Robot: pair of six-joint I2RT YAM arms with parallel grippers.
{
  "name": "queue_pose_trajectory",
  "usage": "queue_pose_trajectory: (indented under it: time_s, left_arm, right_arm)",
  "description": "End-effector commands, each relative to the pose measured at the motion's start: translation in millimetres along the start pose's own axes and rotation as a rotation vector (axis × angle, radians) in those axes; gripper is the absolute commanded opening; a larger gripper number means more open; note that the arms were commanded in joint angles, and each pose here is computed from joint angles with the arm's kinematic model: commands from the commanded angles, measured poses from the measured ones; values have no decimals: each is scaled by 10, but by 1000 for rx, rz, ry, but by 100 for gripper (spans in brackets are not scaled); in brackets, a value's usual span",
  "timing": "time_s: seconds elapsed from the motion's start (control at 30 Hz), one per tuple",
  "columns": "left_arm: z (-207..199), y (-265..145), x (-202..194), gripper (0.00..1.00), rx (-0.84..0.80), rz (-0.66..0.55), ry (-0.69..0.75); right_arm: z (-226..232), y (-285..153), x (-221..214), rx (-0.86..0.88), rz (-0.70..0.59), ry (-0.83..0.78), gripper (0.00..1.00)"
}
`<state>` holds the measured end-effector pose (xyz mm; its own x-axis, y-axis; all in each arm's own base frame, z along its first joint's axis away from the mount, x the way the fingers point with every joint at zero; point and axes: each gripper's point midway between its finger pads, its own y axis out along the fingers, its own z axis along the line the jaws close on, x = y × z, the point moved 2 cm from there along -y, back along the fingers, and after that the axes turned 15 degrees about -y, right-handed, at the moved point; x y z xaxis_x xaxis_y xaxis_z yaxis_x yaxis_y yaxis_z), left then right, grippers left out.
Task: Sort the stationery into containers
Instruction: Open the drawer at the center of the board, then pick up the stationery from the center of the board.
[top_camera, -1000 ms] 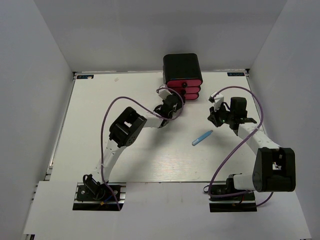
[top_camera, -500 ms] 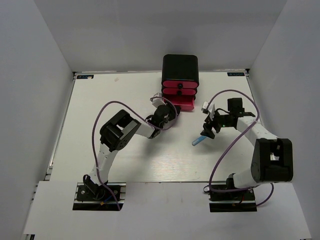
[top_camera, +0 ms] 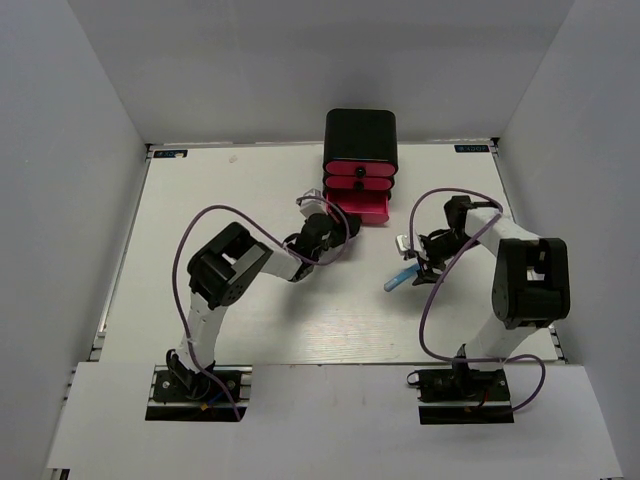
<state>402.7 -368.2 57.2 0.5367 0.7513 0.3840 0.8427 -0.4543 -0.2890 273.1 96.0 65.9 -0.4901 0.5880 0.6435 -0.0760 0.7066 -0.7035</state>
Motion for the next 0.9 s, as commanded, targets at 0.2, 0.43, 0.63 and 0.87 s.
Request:
queue_pose_trajectory:
  time_s: [0.2,0.43,0.63,0.87]
  left_arm:
    - [-358,-498,238,74,-79,3,62]
    - [-352,-1080,364,75,-90,19,116]
    - [-216,-1612,551,75,-61,-25,148]
    - [-38,-2037,748,76,-31,-107,143]
  right_arm:
    - [-115,22,-157,117,42,-134,74]
    - [-56,114,-271,209,72,-133,68]
    - [-5,173,-320,244,83,-117,53]
    - [-72,211,-281,211,102,-103,7]
